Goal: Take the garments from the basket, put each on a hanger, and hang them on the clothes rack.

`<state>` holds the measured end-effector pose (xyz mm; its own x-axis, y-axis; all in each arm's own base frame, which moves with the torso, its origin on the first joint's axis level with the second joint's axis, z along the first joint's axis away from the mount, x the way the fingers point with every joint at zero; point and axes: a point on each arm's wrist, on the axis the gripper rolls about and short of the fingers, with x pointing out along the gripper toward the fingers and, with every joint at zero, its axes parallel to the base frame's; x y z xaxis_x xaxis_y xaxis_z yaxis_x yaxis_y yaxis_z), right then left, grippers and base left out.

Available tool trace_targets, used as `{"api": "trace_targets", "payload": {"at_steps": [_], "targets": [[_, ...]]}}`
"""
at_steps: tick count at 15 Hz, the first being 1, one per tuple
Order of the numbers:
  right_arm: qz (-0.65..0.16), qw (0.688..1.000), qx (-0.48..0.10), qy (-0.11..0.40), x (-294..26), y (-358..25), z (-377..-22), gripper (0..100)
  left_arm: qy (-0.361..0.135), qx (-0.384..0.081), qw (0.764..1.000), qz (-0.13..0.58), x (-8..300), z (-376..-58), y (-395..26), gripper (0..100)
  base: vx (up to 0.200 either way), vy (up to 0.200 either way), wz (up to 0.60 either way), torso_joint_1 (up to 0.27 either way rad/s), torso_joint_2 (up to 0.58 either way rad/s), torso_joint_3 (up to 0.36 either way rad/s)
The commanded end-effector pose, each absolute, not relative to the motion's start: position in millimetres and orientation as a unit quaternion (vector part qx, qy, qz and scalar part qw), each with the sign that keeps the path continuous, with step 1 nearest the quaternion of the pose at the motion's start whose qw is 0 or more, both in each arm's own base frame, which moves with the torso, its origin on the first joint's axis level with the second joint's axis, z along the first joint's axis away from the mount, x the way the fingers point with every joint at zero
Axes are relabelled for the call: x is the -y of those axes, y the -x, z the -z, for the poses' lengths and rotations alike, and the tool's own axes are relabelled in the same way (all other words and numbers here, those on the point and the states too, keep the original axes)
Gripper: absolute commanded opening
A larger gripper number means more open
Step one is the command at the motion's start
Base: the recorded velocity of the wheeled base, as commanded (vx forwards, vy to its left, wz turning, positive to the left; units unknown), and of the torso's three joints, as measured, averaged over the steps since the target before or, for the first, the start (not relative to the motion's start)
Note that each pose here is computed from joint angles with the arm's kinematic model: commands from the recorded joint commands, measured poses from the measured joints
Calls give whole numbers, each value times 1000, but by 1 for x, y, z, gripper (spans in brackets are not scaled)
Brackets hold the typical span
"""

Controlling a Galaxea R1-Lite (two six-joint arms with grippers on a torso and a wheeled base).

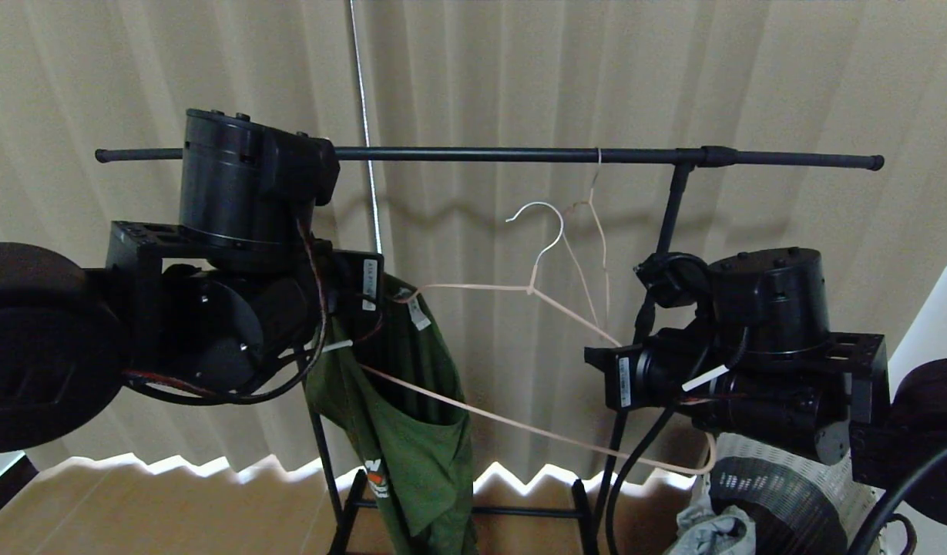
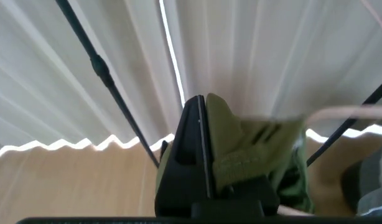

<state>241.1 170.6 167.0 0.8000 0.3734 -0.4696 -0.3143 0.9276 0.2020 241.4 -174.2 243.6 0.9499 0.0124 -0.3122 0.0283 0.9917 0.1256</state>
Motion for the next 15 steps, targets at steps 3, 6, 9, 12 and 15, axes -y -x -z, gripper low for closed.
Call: {"api": "trace_targets", "payload": {"at_steps": [3,6,9,12,15], "targets": [[-179,949,-254,-61,-173,-248,-170,0,-79,-163,983,12,174,-241,-234,0,0,0,0,0,0,0],[-179,949,-252,-62,-181,-257,-169,0,-77,-159,984,37,187,-242,-226,0,0,0,0,0,0,0],[-203,946,-247,-63,-201,-258,-170,0,-35,-157,984,72,216,-242,-219,0,0,0,0,0,0,0],[-225,941,-244,-59,-217,-253,-171,0,-6,-157,985,77,232,-242,-225,0,0,0,0,0,0,0],[-239,937,-247,-61,-223,-244,-174,0,18,-148,986,71,236,-247,-234,0,0,0,0,0,0,0]]}}
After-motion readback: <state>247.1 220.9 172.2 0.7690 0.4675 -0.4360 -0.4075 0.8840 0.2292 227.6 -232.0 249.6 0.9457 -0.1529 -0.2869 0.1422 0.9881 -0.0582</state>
